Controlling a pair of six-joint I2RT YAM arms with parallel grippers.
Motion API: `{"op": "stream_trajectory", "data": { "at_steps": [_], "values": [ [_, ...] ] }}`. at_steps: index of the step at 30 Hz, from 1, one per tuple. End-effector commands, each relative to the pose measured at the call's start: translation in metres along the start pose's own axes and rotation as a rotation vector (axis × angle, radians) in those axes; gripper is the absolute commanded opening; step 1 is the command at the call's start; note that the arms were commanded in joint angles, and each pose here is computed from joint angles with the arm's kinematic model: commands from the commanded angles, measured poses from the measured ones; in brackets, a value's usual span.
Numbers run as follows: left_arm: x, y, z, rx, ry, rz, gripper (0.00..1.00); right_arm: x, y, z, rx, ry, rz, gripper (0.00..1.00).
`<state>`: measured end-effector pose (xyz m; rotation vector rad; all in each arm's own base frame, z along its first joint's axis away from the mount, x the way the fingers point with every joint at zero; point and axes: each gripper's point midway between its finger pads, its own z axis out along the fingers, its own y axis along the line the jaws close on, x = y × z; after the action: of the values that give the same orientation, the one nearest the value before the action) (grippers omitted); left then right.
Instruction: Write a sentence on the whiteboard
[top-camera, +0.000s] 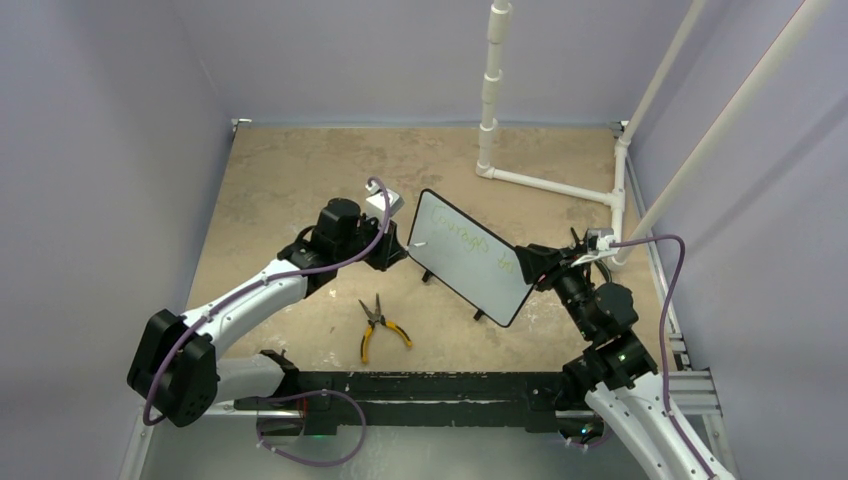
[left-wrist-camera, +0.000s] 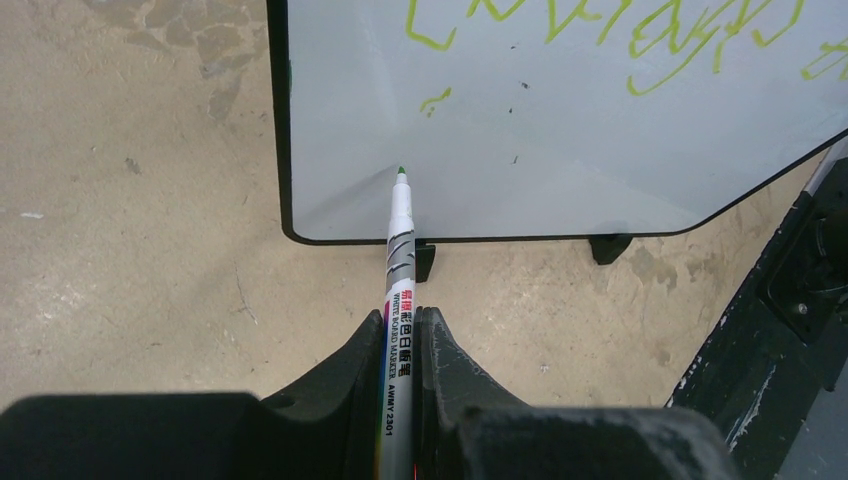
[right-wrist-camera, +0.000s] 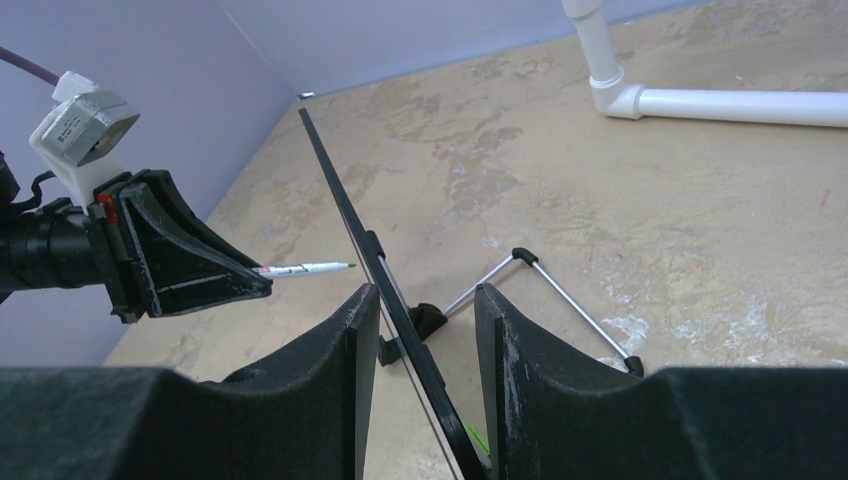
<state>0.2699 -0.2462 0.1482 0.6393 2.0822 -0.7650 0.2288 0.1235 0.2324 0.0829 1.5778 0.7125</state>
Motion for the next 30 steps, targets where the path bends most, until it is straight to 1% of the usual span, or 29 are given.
{"op": "stream_trajectory", "data": {
  "at_steps": [1, 6, 10, 20, 25, 30],
  "values": [
    [0.003, 0.007, 0.002, -0.032, 0.013, -0.023, 0.00, -0.014, 0.005, -0.001, -0.009, -0.044, 0.005, 0.42],
    [0.005, 0.007, 0.004, -0.028, 0.022, -0.024, 0.00, -0.015, 0.005, -0.001, -0.008, -0.050, 0.005, 0.42],
    [-0.005, 0.002, 0.002, -0.001, -0.017, -0.009, 0.00, -0.017, 0.004, -0.001, 0.001, -0.059, 0.005, 0.42],
    [-0.019, -0.003, 0.004, 0.023, -0.051, 0.007, 0.00, -0.017, 0.003, -0.001, 0.005, -0.061, 0.002, 0.42],
    [-0.016, 0.005, 0.003, -0.023, -0.039, -0.004, 0.00, -0.018, 0.003, -0.001, 0.005, -0.064, 0.001, 0.42],
    [-0.003, 0.011, 0.004, -0.055, 0.004, -0.031, 0.00, -0.019, 0.003, -0.002, 0.006, -0.068, 0.001, 0.42]
  ]
}}
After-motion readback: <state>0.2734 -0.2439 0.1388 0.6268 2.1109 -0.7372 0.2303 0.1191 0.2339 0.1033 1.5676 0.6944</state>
